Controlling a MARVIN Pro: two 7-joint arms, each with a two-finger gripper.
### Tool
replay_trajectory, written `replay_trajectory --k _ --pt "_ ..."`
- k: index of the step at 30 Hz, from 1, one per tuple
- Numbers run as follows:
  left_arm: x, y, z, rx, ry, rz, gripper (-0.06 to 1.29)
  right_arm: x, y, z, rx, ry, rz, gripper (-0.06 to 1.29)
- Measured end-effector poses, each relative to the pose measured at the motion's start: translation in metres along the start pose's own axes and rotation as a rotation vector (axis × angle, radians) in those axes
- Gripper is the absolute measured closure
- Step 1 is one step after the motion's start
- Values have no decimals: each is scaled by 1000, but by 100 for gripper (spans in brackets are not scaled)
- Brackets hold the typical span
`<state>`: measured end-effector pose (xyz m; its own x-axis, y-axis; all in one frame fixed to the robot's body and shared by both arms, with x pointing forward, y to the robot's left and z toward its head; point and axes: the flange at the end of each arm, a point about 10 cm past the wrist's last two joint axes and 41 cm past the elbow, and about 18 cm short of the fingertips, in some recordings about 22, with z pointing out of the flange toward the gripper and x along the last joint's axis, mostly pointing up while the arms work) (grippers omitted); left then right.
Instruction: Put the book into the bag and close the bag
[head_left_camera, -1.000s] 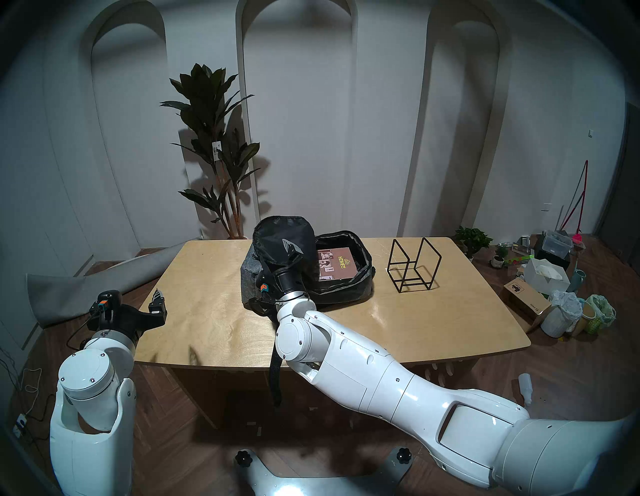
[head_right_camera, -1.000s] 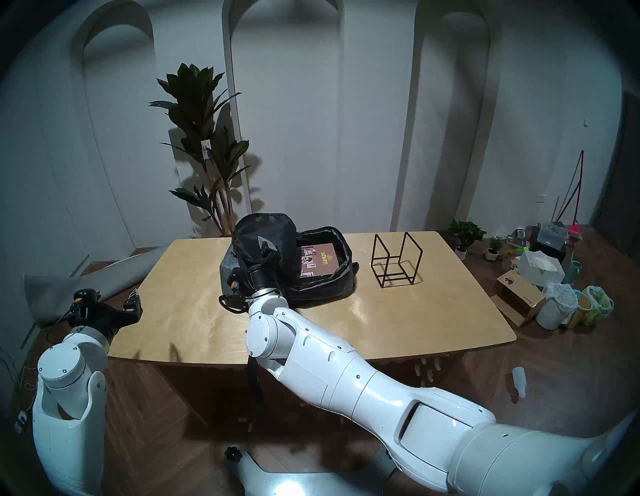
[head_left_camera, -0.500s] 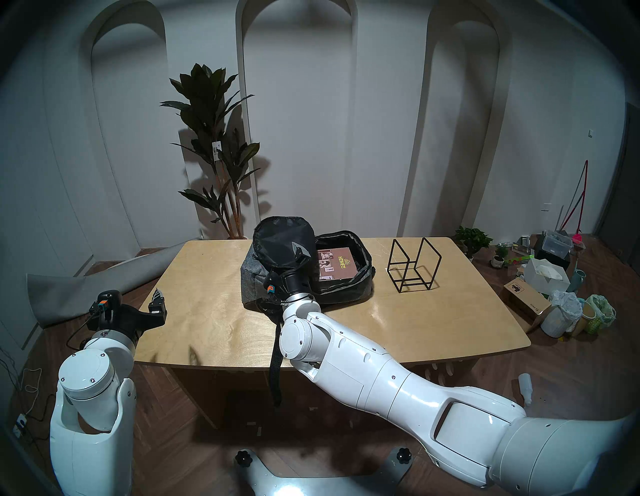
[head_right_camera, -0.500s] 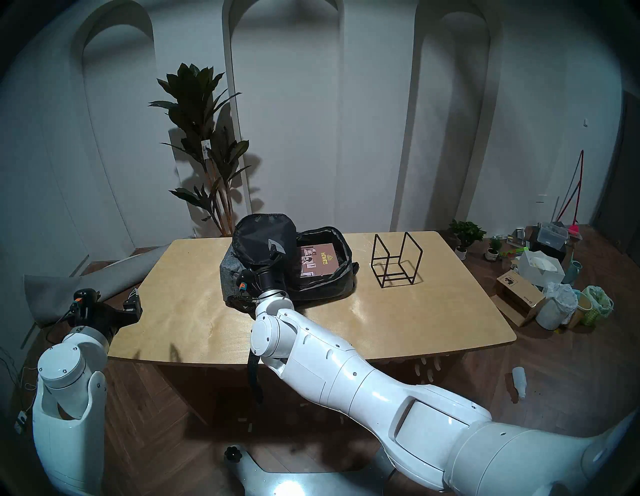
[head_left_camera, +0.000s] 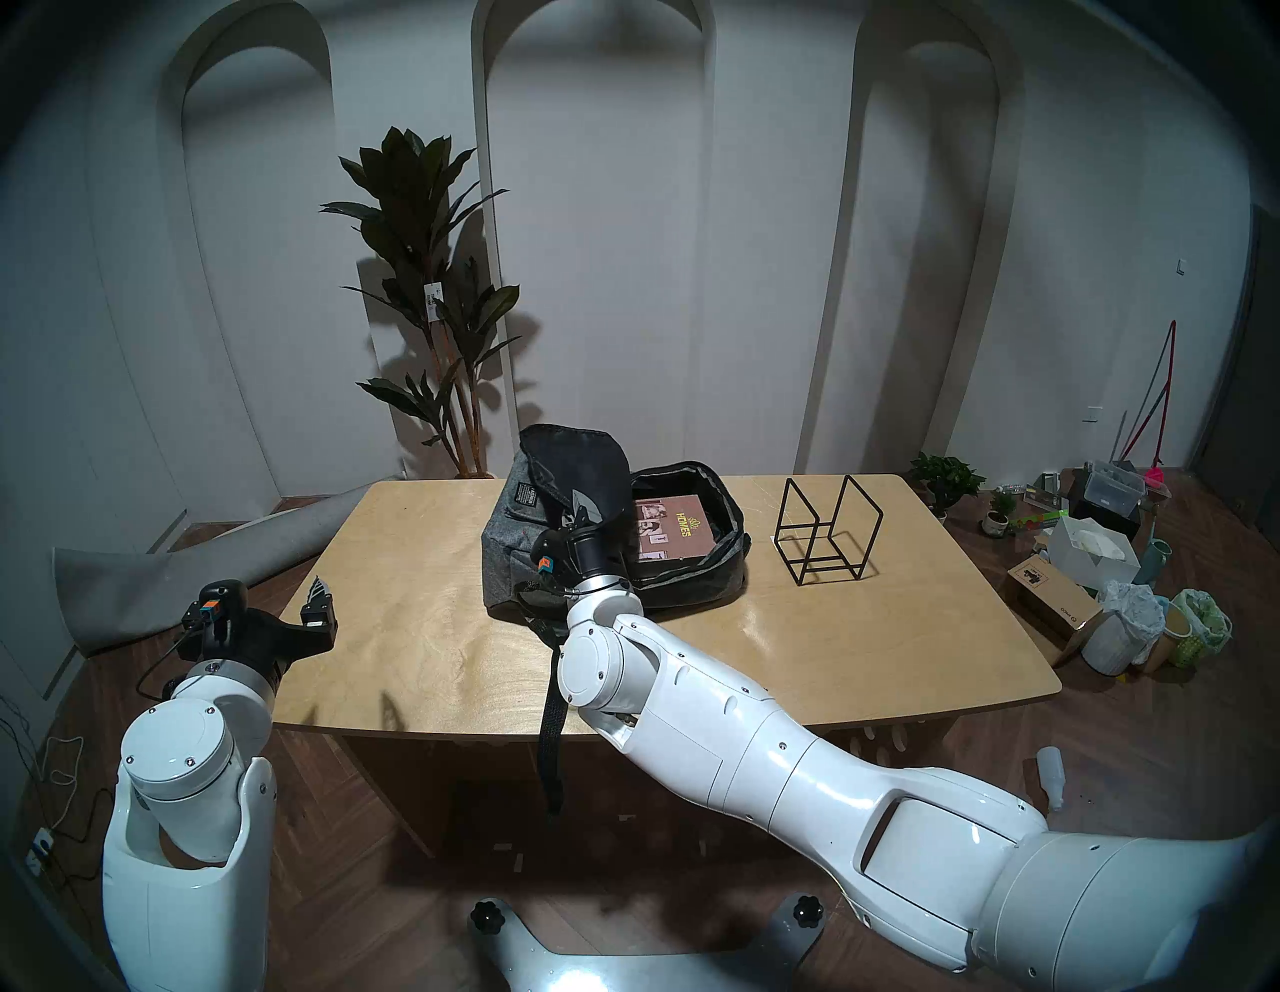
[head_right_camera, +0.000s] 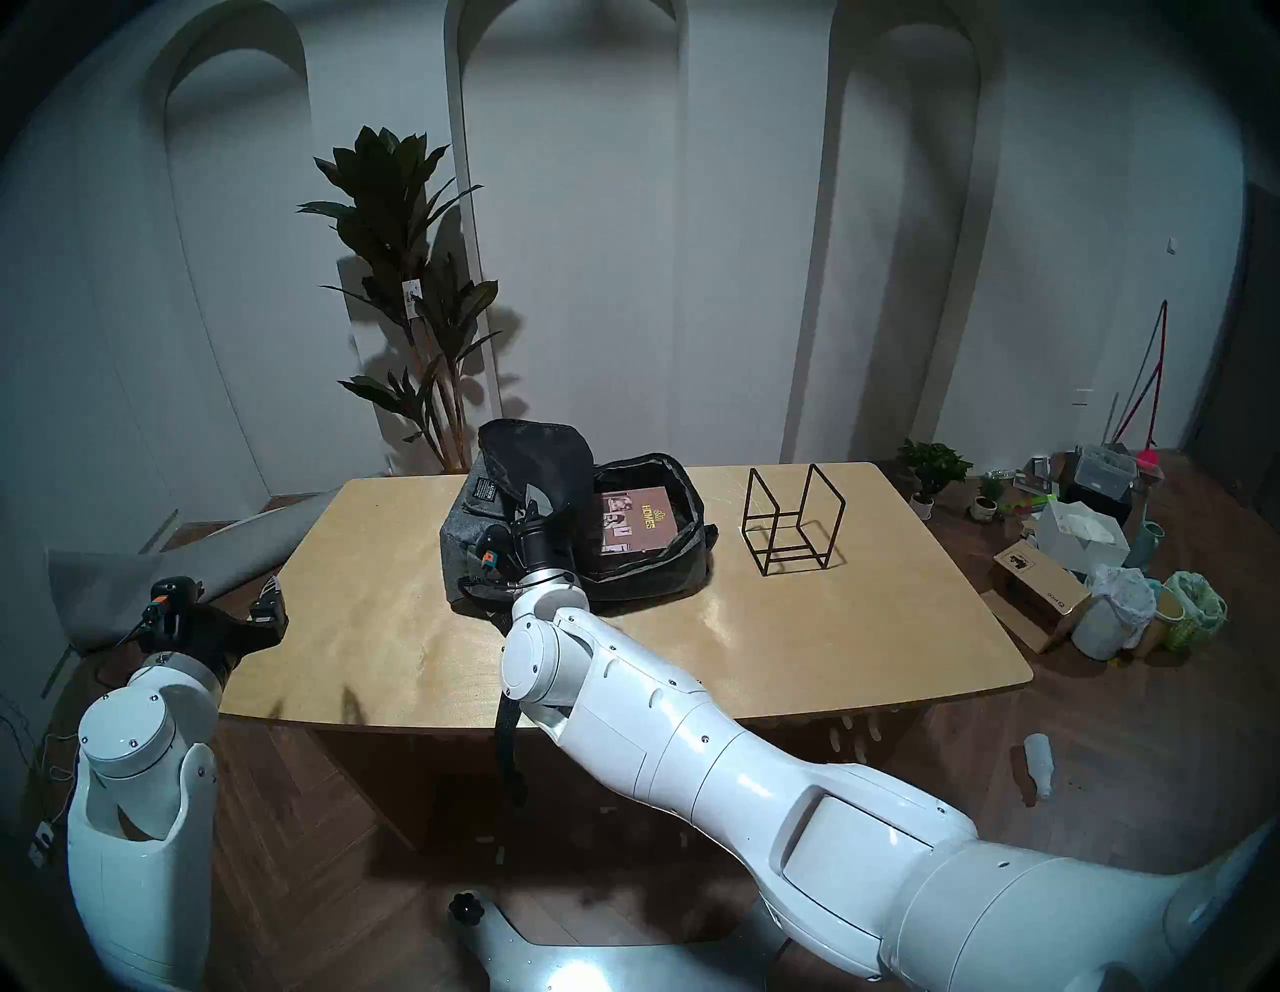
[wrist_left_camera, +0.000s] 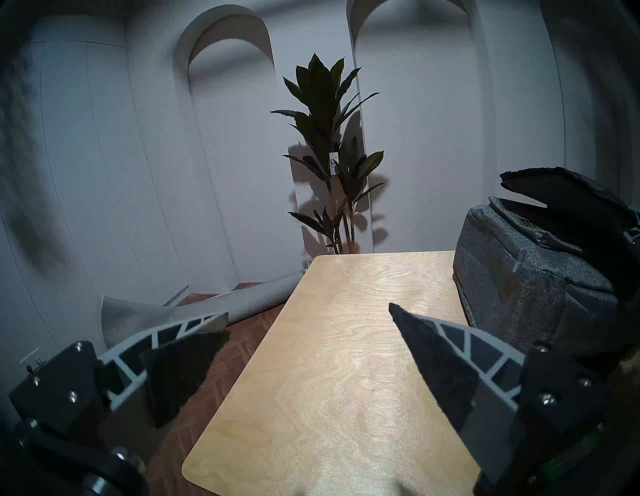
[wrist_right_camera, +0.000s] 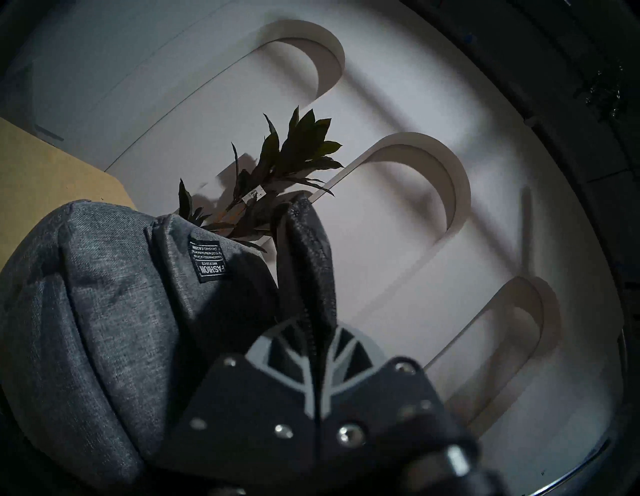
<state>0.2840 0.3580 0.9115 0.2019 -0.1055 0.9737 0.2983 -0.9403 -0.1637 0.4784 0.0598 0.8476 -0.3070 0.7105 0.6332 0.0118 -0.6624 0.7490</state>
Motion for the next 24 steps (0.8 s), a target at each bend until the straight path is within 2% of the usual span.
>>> replay_trajectory --k 2,7,12,19,24 --pt "0 0 0 0 0 1 -2 0 3 1 -10 -1 6 125" --pt "0 3 0 -6 0 1 -2 -2 13 3 -44 -18 32 125" --pt "0 9 1 -28 1 4 -2 -17 26 1 -88 -85 61 125" --pt "3 19 4 -70 5 14 -2 -49 41 -6 -143 -223 125 125" --pt "5 28 8 -108 5 30 -2 -72 51 -19 -189 -324 175 125"
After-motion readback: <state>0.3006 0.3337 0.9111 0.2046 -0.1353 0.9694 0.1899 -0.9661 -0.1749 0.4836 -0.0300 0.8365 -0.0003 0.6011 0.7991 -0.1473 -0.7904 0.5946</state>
